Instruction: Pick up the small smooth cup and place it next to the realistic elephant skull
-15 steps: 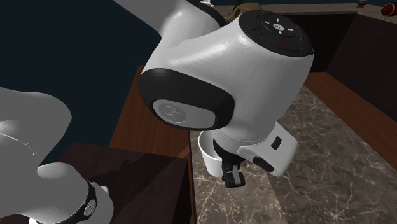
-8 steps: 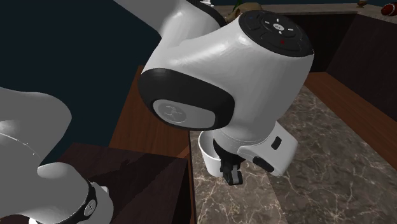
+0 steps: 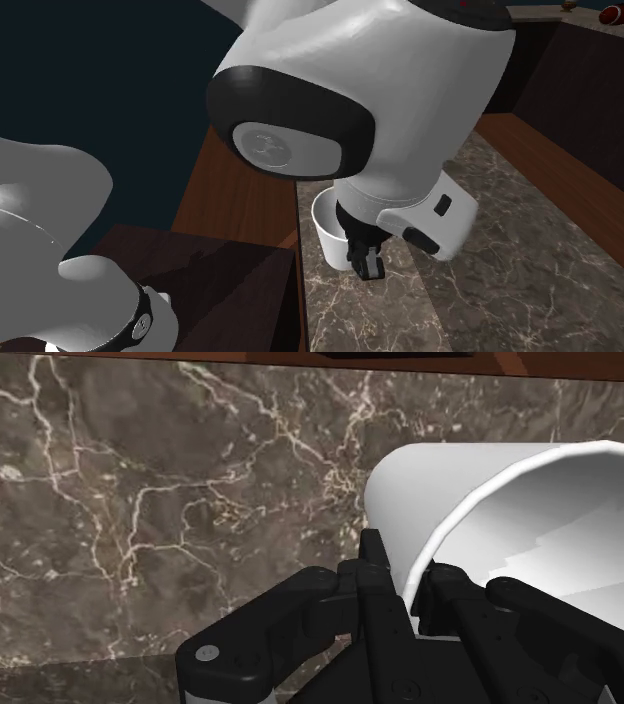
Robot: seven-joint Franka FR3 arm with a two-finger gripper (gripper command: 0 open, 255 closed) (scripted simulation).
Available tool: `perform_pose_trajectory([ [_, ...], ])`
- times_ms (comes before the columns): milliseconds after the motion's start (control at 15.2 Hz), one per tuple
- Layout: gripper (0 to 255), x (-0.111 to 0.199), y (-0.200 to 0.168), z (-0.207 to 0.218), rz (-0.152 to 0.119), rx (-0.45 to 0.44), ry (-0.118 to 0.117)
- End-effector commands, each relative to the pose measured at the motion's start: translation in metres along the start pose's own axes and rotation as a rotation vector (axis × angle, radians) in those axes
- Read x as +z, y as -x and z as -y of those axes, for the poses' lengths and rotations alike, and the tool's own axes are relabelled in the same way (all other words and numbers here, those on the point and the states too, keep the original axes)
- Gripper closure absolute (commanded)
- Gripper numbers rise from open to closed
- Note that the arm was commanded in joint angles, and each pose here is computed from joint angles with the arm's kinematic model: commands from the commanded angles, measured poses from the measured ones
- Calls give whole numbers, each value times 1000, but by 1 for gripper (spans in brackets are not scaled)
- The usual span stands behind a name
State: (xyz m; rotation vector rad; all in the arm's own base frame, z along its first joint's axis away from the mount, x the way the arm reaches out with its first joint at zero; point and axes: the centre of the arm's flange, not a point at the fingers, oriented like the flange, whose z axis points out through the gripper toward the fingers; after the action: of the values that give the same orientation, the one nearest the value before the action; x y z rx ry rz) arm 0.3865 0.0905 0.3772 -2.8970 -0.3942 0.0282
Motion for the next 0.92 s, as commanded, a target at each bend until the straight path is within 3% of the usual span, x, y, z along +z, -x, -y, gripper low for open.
perform_pose_trajectory([
  [0,255,-11,-1,2,0,0,0],
  [858,255,-78,-1,17,0,0,0],
])
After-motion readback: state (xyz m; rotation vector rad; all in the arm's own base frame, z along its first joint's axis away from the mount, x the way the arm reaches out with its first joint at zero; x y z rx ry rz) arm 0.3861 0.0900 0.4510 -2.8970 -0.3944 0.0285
